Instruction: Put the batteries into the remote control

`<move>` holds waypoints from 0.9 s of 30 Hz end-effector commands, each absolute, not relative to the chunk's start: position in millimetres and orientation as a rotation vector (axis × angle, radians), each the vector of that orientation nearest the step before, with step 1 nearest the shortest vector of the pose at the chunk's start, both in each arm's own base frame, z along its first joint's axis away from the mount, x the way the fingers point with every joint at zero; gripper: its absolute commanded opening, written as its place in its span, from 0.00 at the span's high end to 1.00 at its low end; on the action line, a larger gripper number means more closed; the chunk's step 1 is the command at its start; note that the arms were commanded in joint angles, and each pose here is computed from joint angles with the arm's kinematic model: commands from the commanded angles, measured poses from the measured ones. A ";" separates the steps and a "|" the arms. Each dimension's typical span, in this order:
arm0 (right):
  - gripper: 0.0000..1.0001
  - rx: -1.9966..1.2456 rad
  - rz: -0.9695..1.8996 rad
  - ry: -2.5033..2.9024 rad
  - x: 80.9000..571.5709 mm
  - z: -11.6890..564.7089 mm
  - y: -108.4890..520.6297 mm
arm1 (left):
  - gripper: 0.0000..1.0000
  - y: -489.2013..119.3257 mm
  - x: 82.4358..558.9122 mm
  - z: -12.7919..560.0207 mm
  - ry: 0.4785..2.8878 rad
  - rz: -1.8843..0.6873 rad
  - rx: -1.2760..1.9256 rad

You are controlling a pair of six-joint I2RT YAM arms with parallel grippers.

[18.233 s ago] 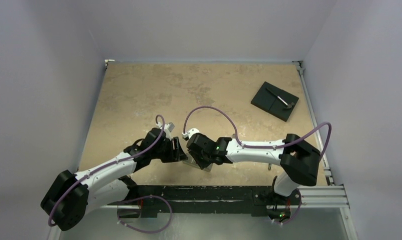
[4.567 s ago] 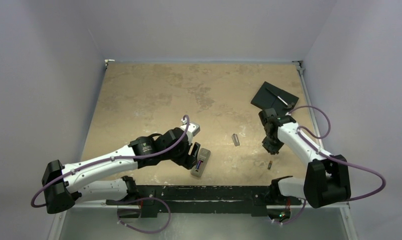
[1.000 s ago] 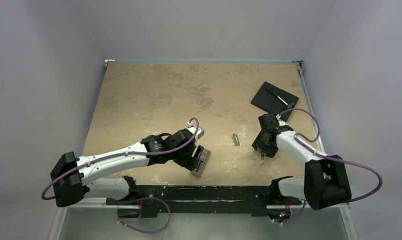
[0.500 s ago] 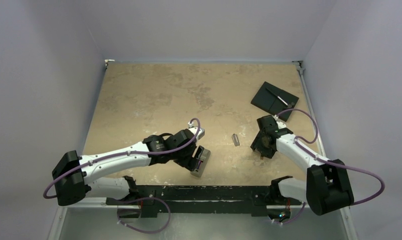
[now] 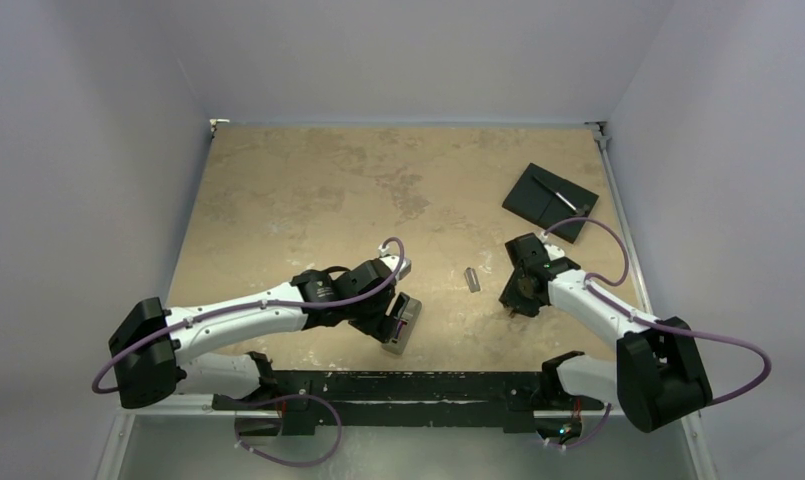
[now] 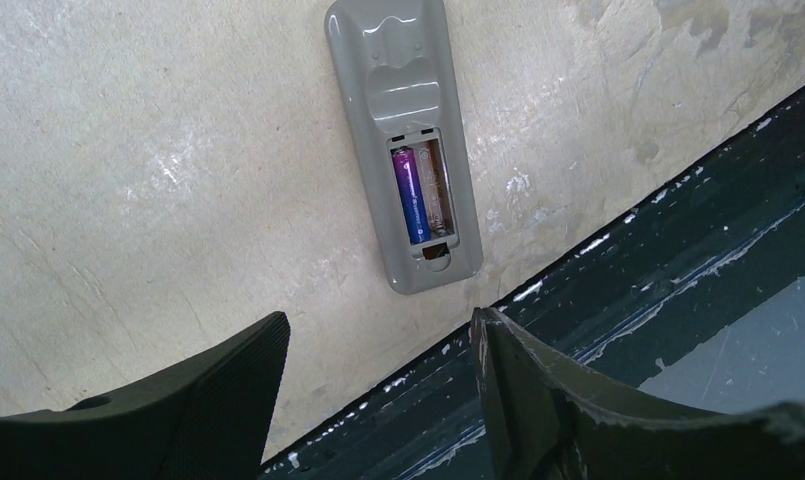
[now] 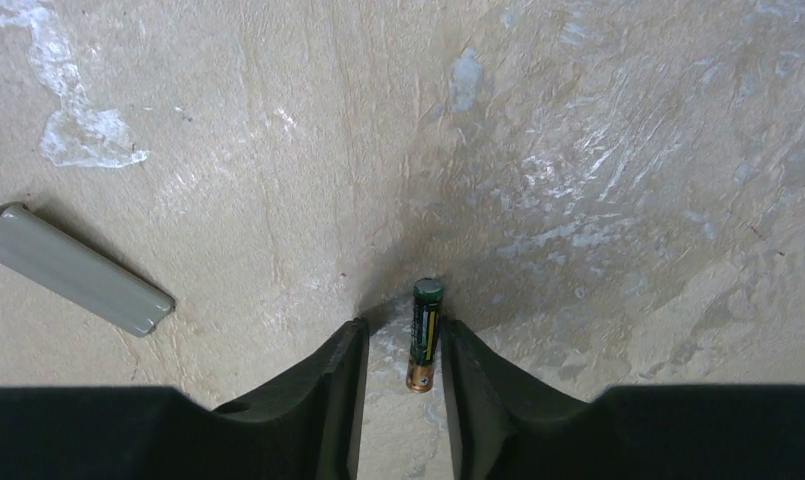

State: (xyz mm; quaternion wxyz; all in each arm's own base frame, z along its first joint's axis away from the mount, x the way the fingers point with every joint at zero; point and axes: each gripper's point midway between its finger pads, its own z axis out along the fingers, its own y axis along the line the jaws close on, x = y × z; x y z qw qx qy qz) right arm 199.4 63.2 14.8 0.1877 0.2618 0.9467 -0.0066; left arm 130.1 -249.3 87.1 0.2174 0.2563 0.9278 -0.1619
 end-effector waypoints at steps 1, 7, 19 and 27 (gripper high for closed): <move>0.65 0.776 -0.017 2.698 188.5 6.2 66.5 | 0.33 -252.0 134.2 89.3 2.550 -0.435 0.722; 0.90 0.765 0.017 2.695 189.4 6.7 70.7 | 0.33 -249.4 137.2 86.2 2.556 -0.398 0.707; 1.00 0.630 0.134 2.647 203.8 30.6 89.6 | 0.33 -245.7 145.0 78.7 2.567 -0.322 0.661; 1.00 0.458 0.266 2.629 205.1 49.2 113.2 | 0.34 -239.2 150.8 70.8 2.591 -0.250 0.612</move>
